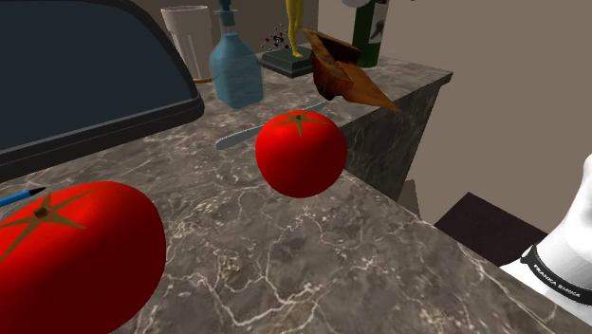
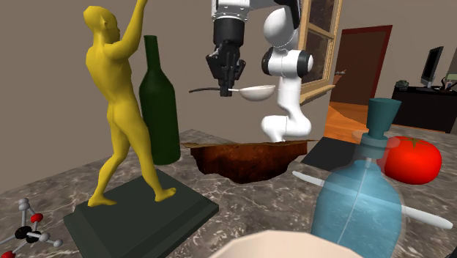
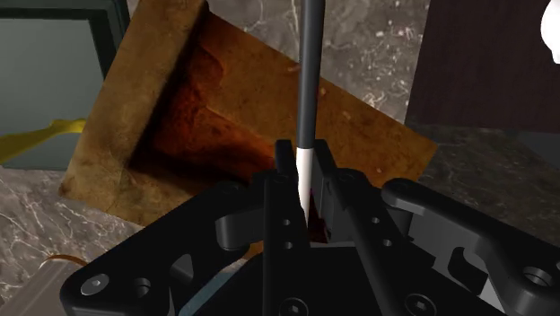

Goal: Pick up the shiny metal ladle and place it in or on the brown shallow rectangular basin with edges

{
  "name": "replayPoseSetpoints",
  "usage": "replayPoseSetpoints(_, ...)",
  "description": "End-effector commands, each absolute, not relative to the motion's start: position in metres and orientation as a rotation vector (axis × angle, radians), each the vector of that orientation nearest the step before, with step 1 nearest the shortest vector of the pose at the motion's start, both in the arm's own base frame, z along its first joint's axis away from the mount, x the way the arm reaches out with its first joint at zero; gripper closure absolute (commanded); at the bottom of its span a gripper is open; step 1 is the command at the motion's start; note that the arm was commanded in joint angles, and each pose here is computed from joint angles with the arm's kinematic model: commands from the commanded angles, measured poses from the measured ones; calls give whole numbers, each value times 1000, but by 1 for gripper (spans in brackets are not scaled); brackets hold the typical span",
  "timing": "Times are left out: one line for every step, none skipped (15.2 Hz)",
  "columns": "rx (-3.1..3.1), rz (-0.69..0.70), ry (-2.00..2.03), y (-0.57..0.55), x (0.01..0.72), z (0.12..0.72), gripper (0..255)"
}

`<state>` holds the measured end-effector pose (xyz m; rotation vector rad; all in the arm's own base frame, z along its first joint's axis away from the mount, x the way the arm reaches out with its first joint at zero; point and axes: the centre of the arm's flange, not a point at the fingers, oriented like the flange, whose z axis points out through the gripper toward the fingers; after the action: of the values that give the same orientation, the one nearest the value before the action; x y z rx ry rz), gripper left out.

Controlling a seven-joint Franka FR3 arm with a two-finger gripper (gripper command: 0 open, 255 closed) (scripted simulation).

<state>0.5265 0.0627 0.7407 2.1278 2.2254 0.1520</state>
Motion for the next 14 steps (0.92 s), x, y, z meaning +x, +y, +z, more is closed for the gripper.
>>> replayPoseSetpoints(2129,152,2224,86,536,743,255)
replayPoseSetpoints(2129,152,2224,98,539,744,255)
replayPoseSetpoints(2129,152,2224,111,543,745,255)
replayPoseSetpoints(2129,152,2224,124,547,746,255)
replayPoseSetpoints(2129,152,2224,136,551,746,255)
replayPoseSetpoints(2129,152,2224,152,556,747,255)
replayPoseSetpoints(2129,152,2224,152,556,742,255)
replayPoseSetpoints(2129,152,2224,152,556,737,255)
replayPoseSetpoints(2129,152,2224,152,556,731,255)
replayPoseSetpoints(2129,152,2224,152,556,726,255)
replayPoseSetpoints(2129,152,2224,152,556,721,255)
replayPoseSetpoints(2129,152,2224,152,556,716,255)
replayPoseSetpoints(2129,152,2224,152,556,710,255)
replayPoseSetpoints(2129,152,2224,152,556,705,255)
